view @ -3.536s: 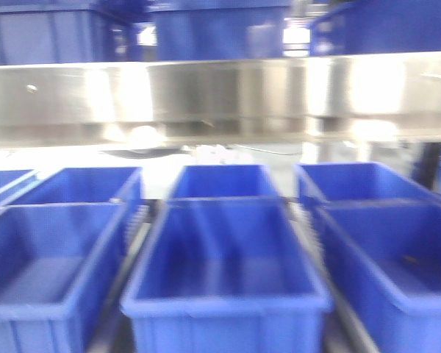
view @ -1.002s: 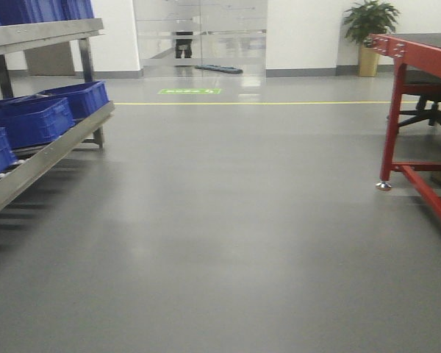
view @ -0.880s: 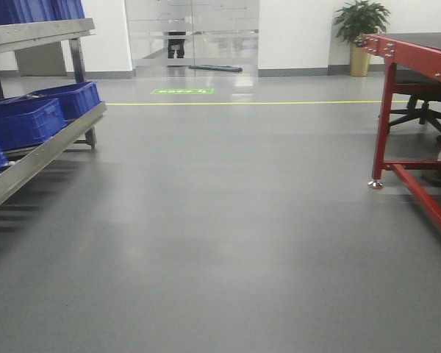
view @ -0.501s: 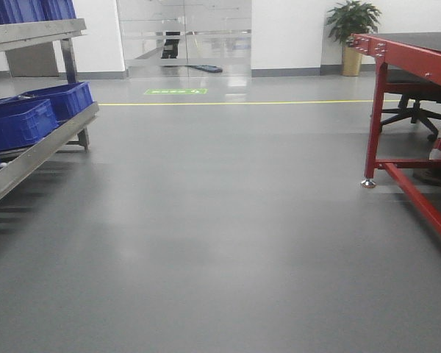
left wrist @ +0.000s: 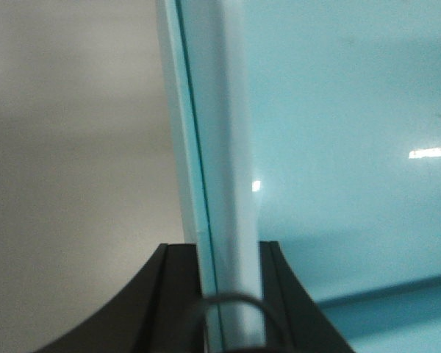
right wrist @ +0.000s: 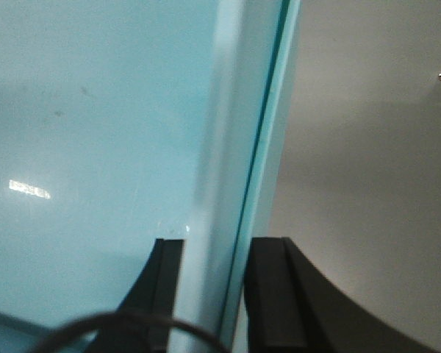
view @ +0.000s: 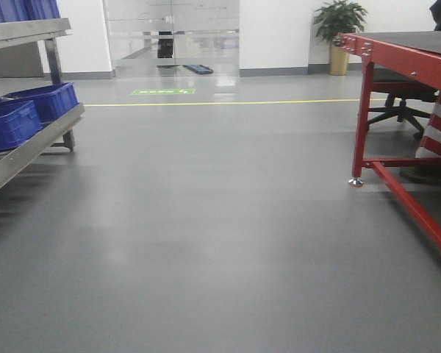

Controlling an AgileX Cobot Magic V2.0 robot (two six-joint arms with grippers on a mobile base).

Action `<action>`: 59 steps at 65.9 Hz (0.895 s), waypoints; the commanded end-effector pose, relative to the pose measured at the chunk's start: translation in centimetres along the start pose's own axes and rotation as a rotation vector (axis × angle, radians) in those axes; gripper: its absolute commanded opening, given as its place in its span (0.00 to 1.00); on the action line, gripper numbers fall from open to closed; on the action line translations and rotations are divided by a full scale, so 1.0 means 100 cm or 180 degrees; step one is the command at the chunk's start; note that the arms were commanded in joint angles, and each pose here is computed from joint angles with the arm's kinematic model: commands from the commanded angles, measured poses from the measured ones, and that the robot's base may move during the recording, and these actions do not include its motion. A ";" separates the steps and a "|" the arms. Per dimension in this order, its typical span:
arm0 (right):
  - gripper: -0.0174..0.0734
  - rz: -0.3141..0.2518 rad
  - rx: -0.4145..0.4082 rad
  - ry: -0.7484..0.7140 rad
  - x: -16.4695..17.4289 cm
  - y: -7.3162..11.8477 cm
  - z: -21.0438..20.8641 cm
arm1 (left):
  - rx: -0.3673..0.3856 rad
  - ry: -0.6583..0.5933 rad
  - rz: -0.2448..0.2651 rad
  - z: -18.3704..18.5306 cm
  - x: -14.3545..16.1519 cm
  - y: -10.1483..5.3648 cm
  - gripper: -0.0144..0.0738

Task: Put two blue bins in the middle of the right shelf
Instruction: 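Drive along the aisle past the red workbench holding the light-blue bin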

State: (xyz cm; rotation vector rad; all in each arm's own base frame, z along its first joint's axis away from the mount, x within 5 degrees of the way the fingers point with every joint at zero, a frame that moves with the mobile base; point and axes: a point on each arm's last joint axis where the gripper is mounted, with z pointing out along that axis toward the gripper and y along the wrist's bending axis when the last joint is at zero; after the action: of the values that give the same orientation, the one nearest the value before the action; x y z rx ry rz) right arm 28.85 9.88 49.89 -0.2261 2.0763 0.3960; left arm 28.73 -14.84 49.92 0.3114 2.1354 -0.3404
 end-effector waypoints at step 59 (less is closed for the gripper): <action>0.02 0.0045 -0.0160 -0.0299 -0.010 0.007 -0.011 | 0.0212 -0.0452 -0.0019 -0.014 -0.014 -0.007 0.04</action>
State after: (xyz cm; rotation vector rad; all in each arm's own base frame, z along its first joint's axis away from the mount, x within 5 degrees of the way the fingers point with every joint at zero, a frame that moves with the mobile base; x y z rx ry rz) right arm 28.85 9.88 49.89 -0.2245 2.0766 0.3969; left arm 28.73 -14.84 49.92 0.3114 2.1354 -0.3404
